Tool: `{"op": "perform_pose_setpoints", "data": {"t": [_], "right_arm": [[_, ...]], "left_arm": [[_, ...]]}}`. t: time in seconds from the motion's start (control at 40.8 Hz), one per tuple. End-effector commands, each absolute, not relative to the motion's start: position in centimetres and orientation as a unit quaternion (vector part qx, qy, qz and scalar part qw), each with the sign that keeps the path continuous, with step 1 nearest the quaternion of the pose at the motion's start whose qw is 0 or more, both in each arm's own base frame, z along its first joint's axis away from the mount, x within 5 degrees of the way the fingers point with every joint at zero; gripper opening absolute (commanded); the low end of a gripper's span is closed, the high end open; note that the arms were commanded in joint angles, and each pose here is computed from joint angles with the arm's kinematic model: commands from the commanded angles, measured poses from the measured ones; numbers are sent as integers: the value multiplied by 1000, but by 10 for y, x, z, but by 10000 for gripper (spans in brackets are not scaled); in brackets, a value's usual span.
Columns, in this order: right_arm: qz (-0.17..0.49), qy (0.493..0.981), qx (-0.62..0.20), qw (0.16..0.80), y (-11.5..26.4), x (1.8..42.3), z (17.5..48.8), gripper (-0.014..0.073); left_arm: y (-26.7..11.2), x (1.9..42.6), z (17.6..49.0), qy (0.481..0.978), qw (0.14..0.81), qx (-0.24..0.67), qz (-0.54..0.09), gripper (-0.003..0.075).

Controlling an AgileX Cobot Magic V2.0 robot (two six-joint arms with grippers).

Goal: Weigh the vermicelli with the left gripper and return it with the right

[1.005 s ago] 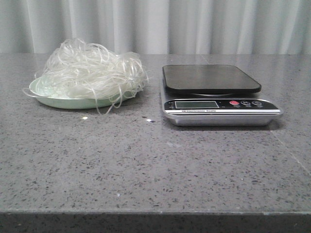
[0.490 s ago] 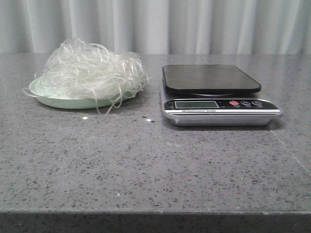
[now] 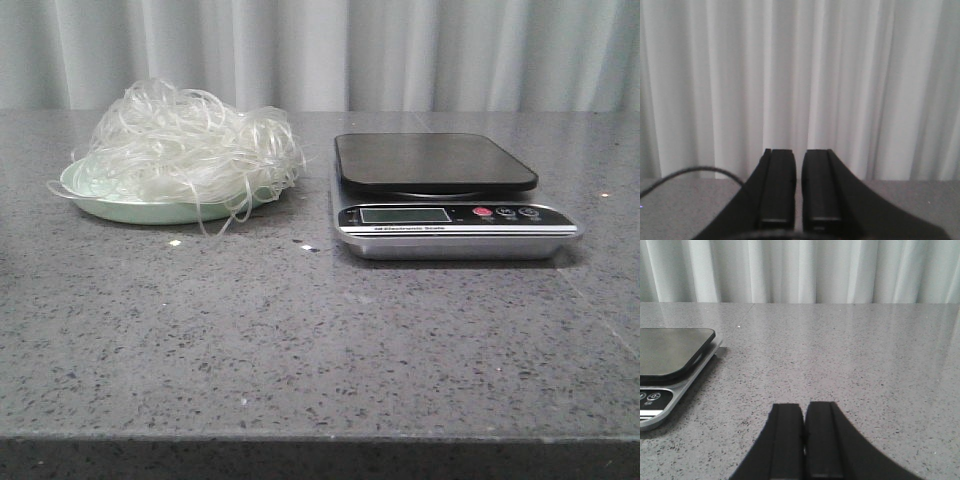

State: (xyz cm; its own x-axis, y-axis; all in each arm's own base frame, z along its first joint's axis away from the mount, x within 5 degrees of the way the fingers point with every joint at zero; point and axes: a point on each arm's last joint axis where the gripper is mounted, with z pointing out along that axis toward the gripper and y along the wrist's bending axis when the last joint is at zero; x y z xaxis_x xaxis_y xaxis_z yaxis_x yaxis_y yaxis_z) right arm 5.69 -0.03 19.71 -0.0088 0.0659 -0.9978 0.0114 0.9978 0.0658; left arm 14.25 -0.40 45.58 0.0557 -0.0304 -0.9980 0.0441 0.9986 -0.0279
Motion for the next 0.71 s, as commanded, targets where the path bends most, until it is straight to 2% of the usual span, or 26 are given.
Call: {"op": "perform_pose_setpoints", "data": {"t": [0.0, 0.147, 0.245, 0.319, 0.564, 0.686], "right_arm": [[11, 670, 29, 741, -2, 55, 208, 150], [11, 670, 29, 741, -2, 55, 208, 150], [11, 670, 29, 741, -2, 55, 208, 150], [11, 670, 29, 741, -2, 55, 208, 150], [11, 670, 29, 741, -2, 55, 208, 150], [11, 670, 29, 741, -2, 55, 208, 150]], "left_arm": [[-13, 160, 472, 679, 732, 19, -50, 294], [-33, 191, 475, 718, 688, 59, -83, 526], [-48, 215, 471, 753, 645, 82, -97, 617], [-57, 230, 470, 778, 612, 98, -105, 643], [-88, 277, 456, 847, 496, 135, -134, 643], [-104, 299, 435, 883, 421, 158, -136, 643]]}}
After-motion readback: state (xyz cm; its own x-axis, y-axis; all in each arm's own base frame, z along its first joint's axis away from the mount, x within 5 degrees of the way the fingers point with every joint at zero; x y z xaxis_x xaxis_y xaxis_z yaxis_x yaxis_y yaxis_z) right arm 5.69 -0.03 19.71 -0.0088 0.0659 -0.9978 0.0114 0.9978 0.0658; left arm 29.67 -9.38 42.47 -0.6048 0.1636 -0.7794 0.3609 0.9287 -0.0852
